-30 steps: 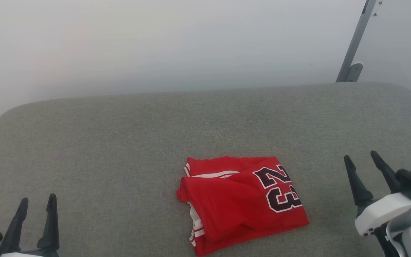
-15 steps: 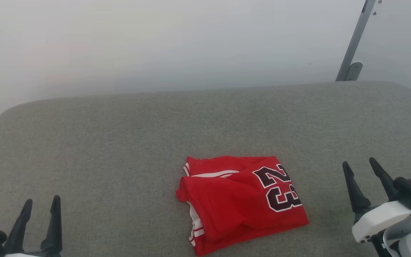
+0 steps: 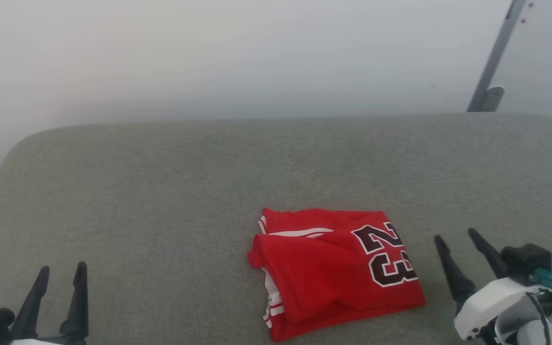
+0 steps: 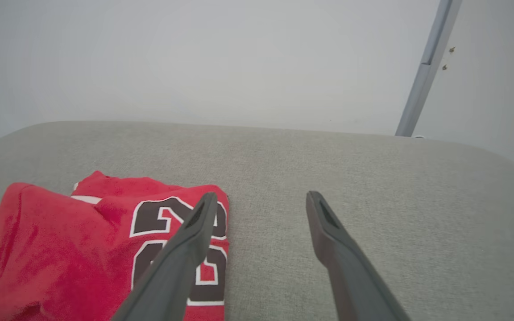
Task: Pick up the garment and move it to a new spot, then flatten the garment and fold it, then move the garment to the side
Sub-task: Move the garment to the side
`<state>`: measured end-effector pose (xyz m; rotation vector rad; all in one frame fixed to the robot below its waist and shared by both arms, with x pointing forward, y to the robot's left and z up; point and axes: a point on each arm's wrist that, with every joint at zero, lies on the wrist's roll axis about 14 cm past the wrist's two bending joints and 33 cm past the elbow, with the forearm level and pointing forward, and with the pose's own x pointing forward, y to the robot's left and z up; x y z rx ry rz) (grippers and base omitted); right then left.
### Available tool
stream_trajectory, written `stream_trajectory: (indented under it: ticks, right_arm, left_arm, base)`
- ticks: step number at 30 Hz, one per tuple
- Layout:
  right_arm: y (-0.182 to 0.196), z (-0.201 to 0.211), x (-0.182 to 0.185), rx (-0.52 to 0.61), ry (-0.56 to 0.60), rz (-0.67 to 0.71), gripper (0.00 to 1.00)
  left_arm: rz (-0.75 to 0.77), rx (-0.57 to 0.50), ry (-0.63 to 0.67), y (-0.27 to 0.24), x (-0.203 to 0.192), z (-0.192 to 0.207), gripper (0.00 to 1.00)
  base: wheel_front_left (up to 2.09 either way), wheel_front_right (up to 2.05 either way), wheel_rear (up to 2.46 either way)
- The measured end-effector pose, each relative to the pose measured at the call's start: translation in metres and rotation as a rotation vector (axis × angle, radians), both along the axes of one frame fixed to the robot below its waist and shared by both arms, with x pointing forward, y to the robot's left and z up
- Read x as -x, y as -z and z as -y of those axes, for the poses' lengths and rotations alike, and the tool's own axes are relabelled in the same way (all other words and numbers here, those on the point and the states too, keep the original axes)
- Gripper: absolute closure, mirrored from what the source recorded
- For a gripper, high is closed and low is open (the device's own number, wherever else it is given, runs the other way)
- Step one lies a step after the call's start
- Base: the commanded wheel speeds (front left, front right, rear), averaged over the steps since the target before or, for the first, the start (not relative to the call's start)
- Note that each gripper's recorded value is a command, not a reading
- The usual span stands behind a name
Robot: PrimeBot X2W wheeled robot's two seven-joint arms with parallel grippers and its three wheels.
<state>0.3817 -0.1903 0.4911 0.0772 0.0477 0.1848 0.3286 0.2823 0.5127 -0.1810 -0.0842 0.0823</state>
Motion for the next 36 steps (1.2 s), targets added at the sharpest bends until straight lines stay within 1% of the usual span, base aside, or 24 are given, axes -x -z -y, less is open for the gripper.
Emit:
stream_trajectory:
  ticks: [6,7,11,12,16,19,22,23,26,27,28,29,31,36]
  right_arm:
    - [0.022,-0.028,-0.008,0.025,-0.106,-0.141,0.0]
    - [0.022,-0.028,-0.008,0.025,-0.106,-0.141,0.0]
    - [0.042,-0.042,-0.013,0.055,-0.17,-0.27,0.0]
    - [0.048,-0.044,-0.014,0.079,-0.19,-0.306,0.0]
    - [0.064,-0.046,-0.026,0.128,-0.223,-0.42,0.0]
    - [0.077,-0.053,-0.032,0.144,-0.255,-0.516,0.0]
    - [0.092,-0.06,-0.034,0.168,-0.292,-0.626,0.0]
    - [0.102,-0.064,-0.034,0.189,-0.318,-0.705,0.0]
    - [0.111,-0.065,-0.034,0.229,-0.347,-0.803,0.0]
    - [0.114,-0.064,-0.034,0.251,-0.357,-0.828,0.33]
    - [0.116,-0.065,-0.034,0.264,-0.365,-0.847,0.8]
    - [0.117,-0.066,-0.035,0.28,-0.377,-0.857,1.0]
    - [0.117,-0.068,-0.037,0.297,-0.394,-0.865,1.0]
    - [0.115,-0.07,-0.046,0.268,-0.39,-0.855,1.0]
  left_arm:
    - [-0.014,0.004,-0.028,0.005,0.01,-0.008,0.0]
    - [-0.014,0.004,-0.028,0.005,0.01,-0.008,0.0]
    - [-0.032,0.009,-0.045,0.01,0.016,-0.011,0.0]
    - [-0.037,0.01,-0.047,0.012,0.017,-0.012,0.0]
    - [-0.054,0.016,-0.056,0.017,0.016,-0.012,0.0]
    - [-0.072,0.021,-0.063,0.022,0.014,-0.012,0.0]
    - [-0.085,0.023,-0.072,0.026,0.013,-0.014,0.0]
    - [-0.094,0.024,-0.076,0.029,0.012,-0.015,0.0]
    - [-0.106,0.027,-0.082,0.032,0.01,-0.016,0.0]
    - [-0.109,0.027,-0.083,0.033,0.01,-0.016,0.0]
    - [-0.111,0.03,-0.083,0.033,0.008,-0.016,0.0]
    - [-0.115,0.03,-0.082,0.035,0.007,-0.015,0.0]
    - [-0.12,0.034,-0.081,0.036,0.005,-0.014,0.0]
    - [-0.123,0.039,-0.074,0.038,-0.002,-0.012,0.0]
  base:
    - [0.0,0.0,0.0]
    - [0.0,0.0,0.0]
    - [0.0,0.0,0.0]
    - [0.0,0.0,0.0]
    - [0.0,0.0,0.0]
    - [0.0,0.0,0.0]
    - [0.0,0.0,0.0]
    - [0.0,0.0,0.0]
    - [0.0,0.0,0.0]
    - [0.0,0.0,0.0]
    - [0.0,0.0,0.0]
    - [0.0,0.0,0.0]
    - [0.0,0.0,0.0]
    - [0.0,0.0,0.0]
